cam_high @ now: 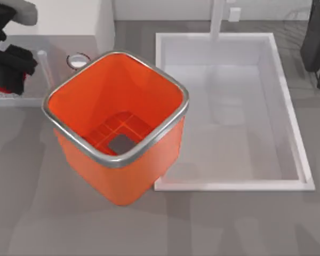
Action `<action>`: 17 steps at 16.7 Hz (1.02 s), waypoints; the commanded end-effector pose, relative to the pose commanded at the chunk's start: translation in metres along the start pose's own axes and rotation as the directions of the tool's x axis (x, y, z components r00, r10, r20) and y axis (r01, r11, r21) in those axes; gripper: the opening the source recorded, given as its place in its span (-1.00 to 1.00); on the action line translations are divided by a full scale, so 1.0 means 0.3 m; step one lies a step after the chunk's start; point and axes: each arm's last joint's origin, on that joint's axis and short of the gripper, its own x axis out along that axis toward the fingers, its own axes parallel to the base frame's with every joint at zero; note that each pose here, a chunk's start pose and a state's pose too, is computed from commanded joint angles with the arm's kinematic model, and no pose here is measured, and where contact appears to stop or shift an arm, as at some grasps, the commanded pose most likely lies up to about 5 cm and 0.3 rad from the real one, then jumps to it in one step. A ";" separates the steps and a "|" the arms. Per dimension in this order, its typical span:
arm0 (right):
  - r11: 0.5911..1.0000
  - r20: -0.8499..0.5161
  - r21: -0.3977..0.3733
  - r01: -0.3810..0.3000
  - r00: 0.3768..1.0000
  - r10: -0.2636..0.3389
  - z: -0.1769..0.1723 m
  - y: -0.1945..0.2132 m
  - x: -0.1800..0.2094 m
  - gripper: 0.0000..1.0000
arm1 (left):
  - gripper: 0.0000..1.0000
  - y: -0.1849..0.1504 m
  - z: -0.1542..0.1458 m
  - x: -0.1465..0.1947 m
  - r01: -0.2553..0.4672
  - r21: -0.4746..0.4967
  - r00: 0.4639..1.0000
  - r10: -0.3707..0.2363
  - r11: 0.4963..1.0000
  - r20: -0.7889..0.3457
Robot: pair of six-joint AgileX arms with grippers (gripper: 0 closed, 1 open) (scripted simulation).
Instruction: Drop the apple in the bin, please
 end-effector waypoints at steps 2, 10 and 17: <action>1.000 0.000 0.000 0.000 1.000 0.000 0.000 0.000 0.000 1.00 | -1.00 -0.073 0.047 -0.005 0.033 -0.162 0.999 -0.029 0.986 0.023; 1.000 0.000 0.000 0.000 1.000 0.000 0.000 0.000 0.000 1.00 | -1.00 -0.367 0.196 0.035 0.033 -0.882 0.994 -0.106 0.470 -0.019; 1.000 0.000 0.000 0.000 1.000 0.000 0.000 0.000 0.000 1.00 | -1.00 -0.522 0.277 0.071 -0.056 -0.983 0.998 0.025 -0.176 -0.061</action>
